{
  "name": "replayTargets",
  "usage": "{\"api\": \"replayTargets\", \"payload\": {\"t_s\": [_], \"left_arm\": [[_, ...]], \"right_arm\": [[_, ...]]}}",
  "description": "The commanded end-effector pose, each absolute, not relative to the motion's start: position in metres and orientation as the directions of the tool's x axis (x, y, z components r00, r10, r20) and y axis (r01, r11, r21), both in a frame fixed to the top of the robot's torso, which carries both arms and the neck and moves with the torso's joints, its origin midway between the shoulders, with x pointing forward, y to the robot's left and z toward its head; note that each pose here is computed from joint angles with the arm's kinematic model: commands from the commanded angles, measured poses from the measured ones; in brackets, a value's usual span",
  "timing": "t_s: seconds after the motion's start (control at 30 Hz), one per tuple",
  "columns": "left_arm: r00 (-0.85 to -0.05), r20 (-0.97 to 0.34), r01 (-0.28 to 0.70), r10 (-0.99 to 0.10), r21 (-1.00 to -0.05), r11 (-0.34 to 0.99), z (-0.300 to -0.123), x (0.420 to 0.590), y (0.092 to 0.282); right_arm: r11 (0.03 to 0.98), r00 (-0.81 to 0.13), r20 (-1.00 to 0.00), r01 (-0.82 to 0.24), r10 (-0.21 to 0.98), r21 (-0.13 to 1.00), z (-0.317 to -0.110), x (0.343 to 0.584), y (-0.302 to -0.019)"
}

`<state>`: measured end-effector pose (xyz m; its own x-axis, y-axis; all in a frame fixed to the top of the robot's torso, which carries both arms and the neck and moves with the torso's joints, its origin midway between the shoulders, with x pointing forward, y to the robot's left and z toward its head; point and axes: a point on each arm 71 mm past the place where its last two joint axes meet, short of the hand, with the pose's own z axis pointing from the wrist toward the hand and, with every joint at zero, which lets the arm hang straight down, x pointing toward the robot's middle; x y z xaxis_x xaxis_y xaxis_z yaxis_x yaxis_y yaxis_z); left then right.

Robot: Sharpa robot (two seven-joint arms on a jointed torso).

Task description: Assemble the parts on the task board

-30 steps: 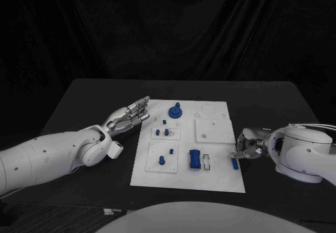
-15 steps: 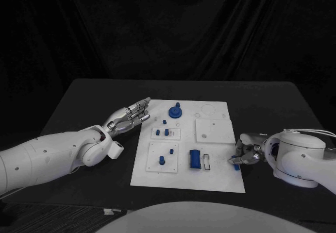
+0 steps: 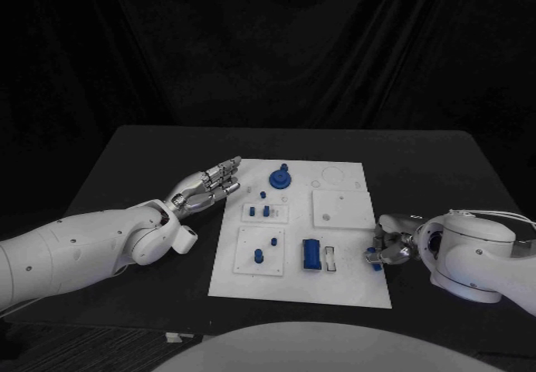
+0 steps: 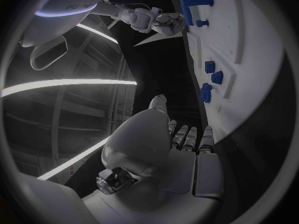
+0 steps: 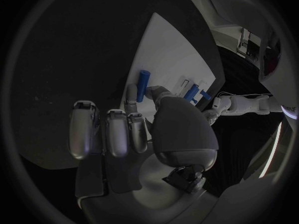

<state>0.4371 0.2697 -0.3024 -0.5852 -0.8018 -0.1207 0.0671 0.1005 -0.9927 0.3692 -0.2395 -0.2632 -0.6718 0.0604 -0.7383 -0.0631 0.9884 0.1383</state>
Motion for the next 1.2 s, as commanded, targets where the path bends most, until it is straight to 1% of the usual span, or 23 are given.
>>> {"api": "replayTargets", "payload": {"t_s": [0.03, 0.2, 0.33, 0.5, 0.67, 0.9, 1.2], "left_arm": [[-0.595, -0.110, 0.073, -0.796, -0.994, 0.083, -0.302, 0.436, 0.268], [-0.595, -0.110, 0.069, -0.796, -0.994, 0.085, -0.303, 0.436, 0.268], [-0.596, -0.109, 0.067, -0.796, -0.994, 0.086, -0.303, 0.436, 0.267], [-0.597, -0.108, 0.065, -0.795, -0.994, 0.086, -0.304, 0.436, 0.267], [-0.597, -0.107, 0.063, -0.795, -0.994, 0.087, -0.304, 0.436, 0.267], [-0.598, -0.106, 0.060, -0.794, -0.994, 0.087, -0.305, 0.436, 0.267], [-0.600, -0.104, 0.058, -0.793, -0.995, 0.087, -0.305, 0.436, 0.267]], "right_arm": [[0.981, -0.679, -0.727, -0.050, 0.104, 0.187, -0.269, 0.365, -0.238], [0.968, -0.677, -0.715, -0.017, 0.173, 0.250, -0.267, 0.363, -0.236], [0.951, -0.686, -0.687, 0.025, 0.240, 0.307, -0.267, 0.361, -0.234], [0.917, -0.707, -0.620, 0.103, 0.340, 0.385, -0.267, 0.359, -0.232], [0.872, -0.716, -0.547, 0.179, 0.433, 0.456, -0.264, 0.361, -0.227], [0.843, -0.727, -0.500, 0.203, 0.470, 0.498, -0.262, 0.365, -0.215], [0.838, -0.735, -0.489, 0.197, 0.469, 0.508, -0.264, 0.368, -0.207]]}}
